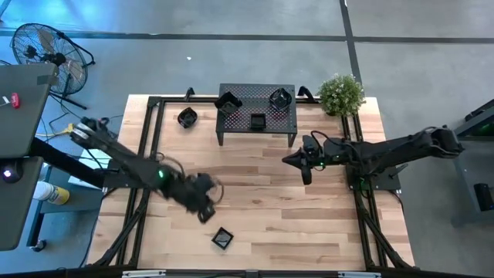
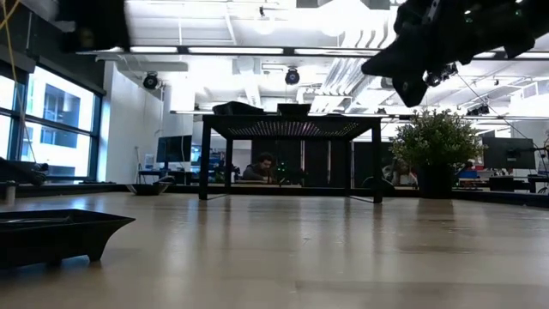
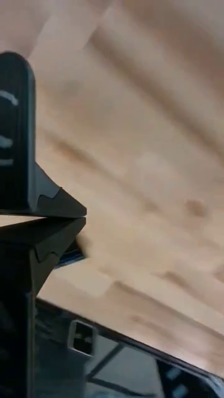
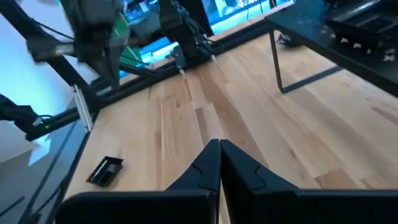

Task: Pick & Place Mini shaped plates
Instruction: Stack the black square plate on top of the black square plate on the shelf

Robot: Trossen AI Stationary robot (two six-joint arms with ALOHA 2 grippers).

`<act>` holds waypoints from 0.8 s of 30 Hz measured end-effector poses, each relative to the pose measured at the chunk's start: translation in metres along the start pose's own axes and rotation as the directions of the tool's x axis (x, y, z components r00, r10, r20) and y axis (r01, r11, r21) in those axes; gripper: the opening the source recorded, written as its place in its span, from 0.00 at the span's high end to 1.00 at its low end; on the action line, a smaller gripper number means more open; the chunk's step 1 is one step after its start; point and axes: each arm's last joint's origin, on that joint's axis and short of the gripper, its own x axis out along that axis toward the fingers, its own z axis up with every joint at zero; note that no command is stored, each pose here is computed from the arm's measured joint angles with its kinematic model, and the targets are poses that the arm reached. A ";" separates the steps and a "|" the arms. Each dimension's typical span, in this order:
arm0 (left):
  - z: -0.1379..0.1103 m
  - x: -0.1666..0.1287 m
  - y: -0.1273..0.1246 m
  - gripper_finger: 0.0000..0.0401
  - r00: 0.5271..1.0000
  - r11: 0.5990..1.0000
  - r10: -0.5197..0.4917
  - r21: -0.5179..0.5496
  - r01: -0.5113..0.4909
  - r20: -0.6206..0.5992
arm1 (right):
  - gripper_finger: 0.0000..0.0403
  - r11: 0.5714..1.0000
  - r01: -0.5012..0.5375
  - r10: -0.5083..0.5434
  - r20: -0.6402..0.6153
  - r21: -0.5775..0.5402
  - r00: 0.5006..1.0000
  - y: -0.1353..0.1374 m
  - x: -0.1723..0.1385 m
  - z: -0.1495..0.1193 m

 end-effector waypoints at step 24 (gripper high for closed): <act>-0.075 0.128 -0.029 0.72 0.950 0.925 0.007 -0.360 -0.125 -0.313 | 1.00 0.996 -0.045 0.041 -0.052 -0.081 0.998 -0.008 -0.013 0.004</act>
